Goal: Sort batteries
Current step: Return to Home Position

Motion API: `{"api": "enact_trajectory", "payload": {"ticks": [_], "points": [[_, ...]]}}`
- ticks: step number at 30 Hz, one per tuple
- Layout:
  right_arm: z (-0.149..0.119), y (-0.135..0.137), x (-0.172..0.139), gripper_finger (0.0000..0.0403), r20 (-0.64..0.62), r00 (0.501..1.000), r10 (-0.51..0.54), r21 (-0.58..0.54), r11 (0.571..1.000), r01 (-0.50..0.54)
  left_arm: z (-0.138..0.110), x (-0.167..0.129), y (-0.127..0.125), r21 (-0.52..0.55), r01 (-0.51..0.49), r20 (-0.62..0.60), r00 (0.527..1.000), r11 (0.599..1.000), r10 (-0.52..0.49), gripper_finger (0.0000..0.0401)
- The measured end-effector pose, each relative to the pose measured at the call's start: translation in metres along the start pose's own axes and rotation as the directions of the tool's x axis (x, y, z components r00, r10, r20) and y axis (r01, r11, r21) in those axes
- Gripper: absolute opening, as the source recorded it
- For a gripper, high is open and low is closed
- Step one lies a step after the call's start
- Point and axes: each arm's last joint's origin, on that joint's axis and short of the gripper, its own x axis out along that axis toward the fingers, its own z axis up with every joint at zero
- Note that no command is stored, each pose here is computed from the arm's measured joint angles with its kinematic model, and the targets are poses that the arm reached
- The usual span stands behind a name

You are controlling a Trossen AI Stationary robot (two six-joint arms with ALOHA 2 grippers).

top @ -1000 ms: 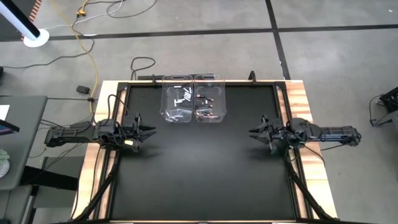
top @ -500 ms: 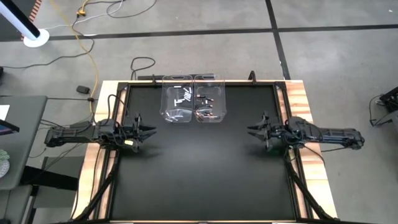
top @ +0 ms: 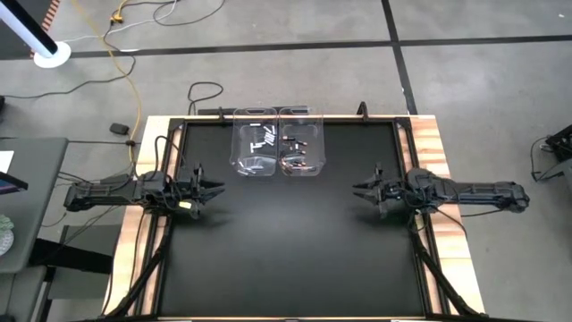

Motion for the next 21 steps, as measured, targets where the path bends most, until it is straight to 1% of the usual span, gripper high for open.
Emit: {"api": "enact_trajectory", "payload": {"ticks": [21], "points": [[-0.0012,-0.0002,0.0010,0.0133,-0.013,1.000,-0.002,0.003,1.000,0.002,0.0000,0.0000,0.0000,0.000,0.000,0.000,1.000,1.000,0.000,0.0102]]}}
